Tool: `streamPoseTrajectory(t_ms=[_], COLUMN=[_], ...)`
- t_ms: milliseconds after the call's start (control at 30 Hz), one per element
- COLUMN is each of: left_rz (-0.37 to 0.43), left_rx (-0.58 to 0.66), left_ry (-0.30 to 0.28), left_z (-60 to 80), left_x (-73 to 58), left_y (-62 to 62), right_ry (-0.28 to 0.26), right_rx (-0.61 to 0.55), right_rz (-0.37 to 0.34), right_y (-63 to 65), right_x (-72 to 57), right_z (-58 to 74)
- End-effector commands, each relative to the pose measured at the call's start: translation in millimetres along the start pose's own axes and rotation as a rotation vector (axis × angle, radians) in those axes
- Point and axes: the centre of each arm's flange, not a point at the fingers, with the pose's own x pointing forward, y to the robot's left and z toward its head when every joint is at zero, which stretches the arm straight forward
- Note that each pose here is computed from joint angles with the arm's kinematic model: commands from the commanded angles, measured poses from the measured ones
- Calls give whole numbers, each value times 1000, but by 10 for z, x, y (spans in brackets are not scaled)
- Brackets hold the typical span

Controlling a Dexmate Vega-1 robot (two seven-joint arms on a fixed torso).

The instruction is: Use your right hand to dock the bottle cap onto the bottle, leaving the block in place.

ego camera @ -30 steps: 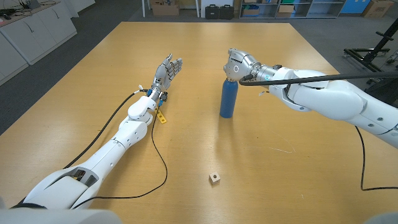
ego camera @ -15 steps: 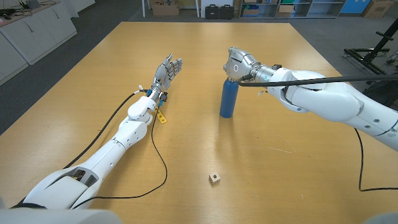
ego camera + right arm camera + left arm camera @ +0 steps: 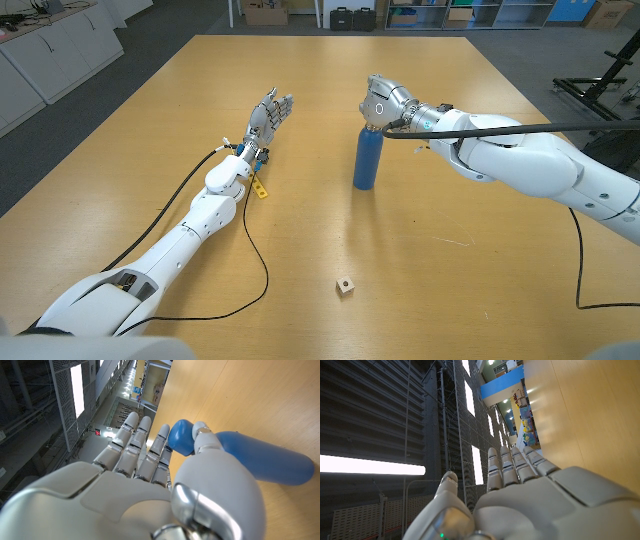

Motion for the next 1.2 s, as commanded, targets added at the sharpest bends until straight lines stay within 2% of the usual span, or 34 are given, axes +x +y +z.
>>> streamPoseTrajectory(t_ms=[33, 667, 1000, 1200], left_rz=[-2, -6, -5, 0], left_rx=[-1, 4, 4, 1], left_ry=[3, 9, 7, 5], left_z=[-11, 2, 12, 7], left_x=[4, -5, -22, -41], left_y=[-6, -3, -5, 10], right_ry=[7, 27, 13, 16], right_rx=[-8, -14, -36, -38], right_rz=[2, 17, 80, 111], right_y=[32, 29, 49, 61], right_x=[-23, -37, -8, -33], right_z=[33, 19, 12, -7])
